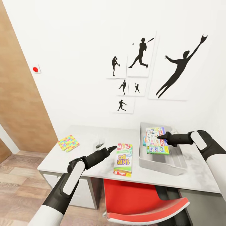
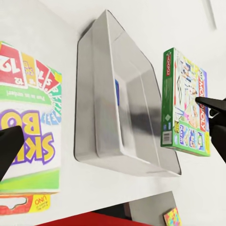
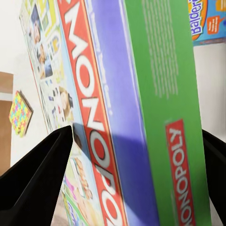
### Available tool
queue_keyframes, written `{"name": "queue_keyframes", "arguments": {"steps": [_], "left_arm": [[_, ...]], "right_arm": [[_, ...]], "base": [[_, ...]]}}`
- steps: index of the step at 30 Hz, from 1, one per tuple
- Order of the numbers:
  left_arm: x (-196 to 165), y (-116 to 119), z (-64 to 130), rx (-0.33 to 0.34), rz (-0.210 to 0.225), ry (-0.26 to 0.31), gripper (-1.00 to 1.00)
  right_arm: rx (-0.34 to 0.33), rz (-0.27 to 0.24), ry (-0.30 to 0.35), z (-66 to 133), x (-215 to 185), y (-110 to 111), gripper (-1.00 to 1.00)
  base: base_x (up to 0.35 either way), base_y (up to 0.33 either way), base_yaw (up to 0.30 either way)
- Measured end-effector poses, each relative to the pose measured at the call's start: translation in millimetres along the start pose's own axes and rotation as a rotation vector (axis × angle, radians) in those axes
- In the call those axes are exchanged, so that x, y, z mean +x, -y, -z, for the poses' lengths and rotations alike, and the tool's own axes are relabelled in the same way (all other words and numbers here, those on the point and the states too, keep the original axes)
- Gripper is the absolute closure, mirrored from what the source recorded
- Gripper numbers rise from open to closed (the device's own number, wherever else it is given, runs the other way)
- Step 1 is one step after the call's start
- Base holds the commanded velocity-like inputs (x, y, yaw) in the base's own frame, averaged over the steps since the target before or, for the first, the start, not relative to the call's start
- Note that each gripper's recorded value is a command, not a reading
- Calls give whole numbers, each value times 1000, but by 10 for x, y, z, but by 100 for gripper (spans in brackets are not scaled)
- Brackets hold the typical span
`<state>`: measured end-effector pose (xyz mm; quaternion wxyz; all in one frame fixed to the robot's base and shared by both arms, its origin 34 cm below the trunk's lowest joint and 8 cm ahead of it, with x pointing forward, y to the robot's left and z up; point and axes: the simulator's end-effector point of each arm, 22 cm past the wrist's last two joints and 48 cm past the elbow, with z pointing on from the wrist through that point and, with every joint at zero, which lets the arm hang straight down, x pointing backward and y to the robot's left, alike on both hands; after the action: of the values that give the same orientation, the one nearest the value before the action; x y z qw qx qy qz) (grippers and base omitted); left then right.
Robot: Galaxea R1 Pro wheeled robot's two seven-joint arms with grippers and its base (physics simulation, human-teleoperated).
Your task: Put all the toys in the child's room - the three board games (two on the bed and one on the table), the two jigsaw puzzles on the table, and the tennis ball on the table - inside the toy box on the table in the child's room.
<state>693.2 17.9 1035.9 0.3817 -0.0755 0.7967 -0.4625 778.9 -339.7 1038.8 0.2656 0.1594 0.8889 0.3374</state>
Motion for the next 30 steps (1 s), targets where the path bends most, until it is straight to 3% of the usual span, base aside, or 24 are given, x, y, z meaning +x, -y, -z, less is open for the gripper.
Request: {"name": "queue_keyframes", "arguments": {"steps": [8,16,23,30], "left_arm": [[-81,110,37,29,5,-12,-100],[-705,170,133,25,23,3,-100],[-966,192,81,22,24,2,-100],[-1001,159,5,17,37,-15,-100]], "right_arm": [[5,-8,-10,-60,23,51,100],[7,-10,-10,-92,-9,73,100],[12,-13,-14,-131,-13,107,100],[17,-19,-19,-170,-2,161,100]], "base": [[0,0,0],[0,0,0],[0,0,0],[0,0,0]]}}
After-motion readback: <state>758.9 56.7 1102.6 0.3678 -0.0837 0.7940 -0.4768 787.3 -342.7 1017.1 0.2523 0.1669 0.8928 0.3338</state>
